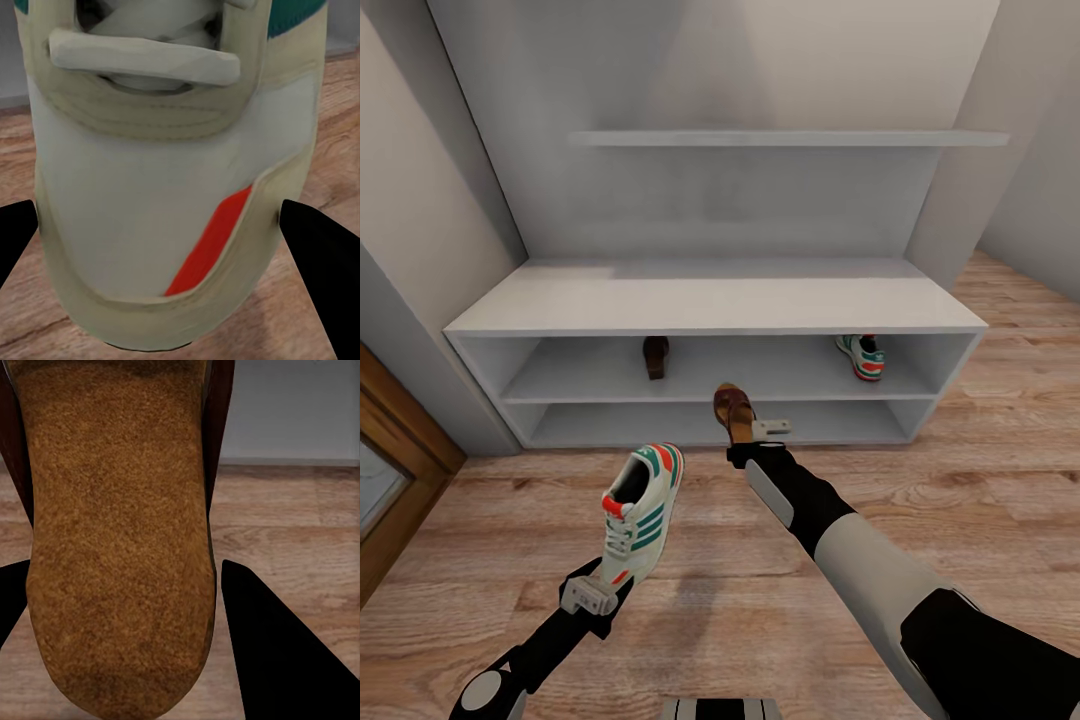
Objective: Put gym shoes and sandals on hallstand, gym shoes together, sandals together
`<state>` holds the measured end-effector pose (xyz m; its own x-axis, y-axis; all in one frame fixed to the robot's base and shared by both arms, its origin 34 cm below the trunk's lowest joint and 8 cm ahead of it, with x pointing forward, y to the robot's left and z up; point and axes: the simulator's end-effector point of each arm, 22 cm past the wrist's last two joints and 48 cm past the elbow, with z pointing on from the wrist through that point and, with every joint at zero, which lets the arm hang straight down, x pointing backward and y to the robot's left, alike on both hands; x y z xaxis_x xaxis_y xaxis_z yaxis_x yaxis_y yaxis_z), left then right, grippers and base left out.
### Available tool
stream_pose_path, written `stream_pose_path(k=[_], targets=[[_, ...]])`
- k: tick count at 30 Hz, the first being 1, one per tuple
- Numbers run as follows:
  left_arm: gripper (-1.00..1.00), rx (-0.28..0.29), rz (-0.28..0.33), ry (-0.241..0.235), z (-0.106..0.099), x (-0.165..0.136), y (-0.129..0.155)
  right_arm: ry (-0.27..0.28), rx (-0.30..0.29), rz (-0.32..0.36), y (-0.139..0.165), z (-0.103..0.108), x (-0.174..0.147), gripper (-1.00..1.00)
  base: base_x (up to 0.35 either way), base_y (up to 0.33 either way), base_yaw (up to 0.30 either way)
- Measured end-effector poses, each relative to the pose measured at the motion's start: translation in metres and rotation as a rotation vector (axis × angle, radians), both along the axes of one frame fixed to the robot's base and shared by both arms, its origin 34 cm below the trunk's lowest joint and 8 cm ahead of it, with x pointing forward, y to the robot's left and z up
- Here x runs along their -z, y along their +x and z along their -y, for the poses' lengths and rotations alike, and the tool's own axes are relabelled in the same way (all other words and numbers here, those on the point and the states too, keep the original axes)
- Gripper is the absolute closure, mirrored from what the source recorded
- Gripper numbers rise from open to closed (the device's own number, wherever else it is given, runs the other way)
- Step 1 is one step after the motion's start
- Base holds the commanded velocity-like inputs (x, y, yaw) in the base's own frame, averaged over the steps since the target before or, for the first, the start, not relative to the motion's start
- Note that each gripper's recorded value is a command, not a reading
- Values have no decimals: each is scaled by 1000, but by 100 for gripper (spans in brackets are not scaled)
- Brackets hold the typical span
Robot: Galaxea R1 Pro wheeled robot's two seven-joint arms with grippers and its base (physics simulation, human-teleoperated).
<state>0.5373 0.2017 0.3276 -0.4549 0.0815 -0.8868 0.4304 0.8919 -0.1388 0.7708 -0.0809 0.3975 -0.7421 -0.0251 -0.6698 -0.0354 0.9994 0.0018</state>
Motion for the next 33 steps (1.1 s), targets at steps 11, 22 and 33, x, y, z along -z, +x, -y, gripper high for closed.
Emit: stream_pose_path(k=[11, 22, 33], targets=[[100, 6, -1, -4, 1, 0, -1, 0, -3, 1, 0, -1, 0, 100, 61, 0, 0], [100, 28, -4, -14, 5, -1, -4, 8, -10, -1, -1, -3, 1, 100, 122, 0, 0], [100, 30, -5, -16, 7, 0, -5, 27, -49, -4, -3, -14, 2, 100, 9, 0, 0]])
